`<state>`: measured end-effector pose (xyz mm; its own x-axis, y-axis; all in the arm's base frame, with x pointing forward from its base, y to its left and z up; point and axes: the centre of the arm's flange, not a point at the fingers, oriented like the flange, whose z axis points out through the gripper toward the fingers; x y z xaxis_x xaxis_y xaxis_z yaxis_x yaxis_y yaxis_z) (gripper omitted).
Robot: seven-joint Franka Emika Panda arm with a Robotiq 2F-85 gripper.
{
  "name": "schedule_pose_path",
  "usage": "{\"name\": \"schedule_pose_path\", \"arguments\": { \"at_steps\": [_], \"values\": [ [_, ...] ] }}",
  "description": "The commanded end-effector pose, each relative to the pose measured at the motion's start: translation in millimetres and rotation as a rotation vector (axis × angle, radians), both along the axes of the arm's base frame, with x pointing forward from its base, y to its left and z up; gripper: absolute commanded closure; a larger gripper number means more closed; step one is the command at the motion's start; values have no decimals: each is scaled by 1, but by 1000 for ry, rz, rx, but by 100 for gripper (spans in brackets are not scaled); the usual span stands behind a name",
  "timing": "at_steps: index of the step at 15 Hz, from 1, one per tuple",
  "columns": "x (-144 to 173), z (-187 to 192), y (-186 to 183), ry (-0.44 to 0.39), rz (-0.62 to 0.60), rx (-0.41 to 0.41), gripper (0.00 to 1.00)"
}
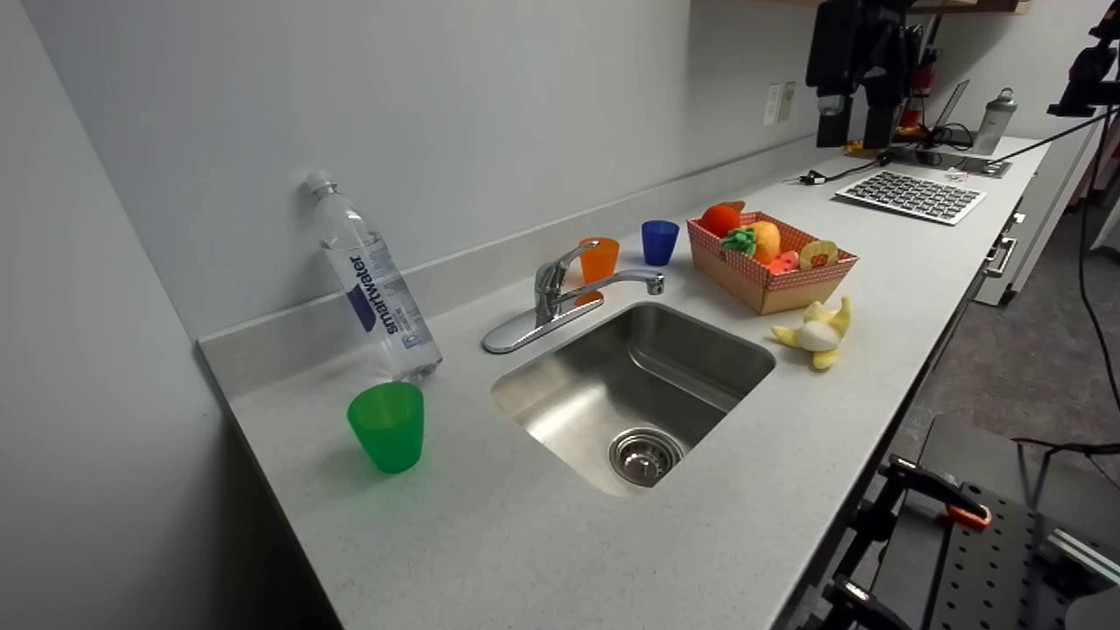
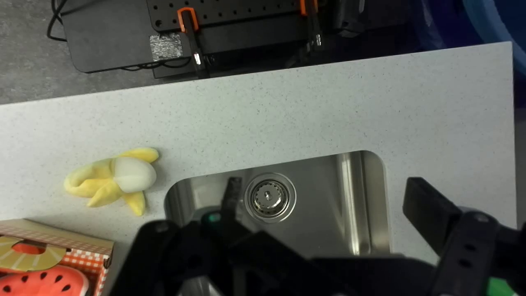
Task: Turn the faucet to the left
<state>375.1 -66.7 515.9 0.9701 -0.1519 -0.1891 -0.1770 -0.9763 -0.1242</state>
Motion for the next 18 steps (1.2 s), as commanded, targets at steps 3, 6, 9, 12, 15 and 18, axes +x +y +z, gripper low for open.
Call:
{"name": "schedule_pose_path", "arguments": {
  "at_steps": [3, 6, 9, 12, 15, 18],
  "values": [
    [0, 0, 0, 0, 0, 0, 0],
    [0, 0, 0, 0, 0, 0, 0],
    [6, -3, -2, -9, -17, -14, 0],
    [21, -14, -11, -36, -38, -40, 0],
    [43, -28, -23, -64, -68, -59, 0],
    [68, -50, -34, -77, -96, -72, 0]
  ]
}}
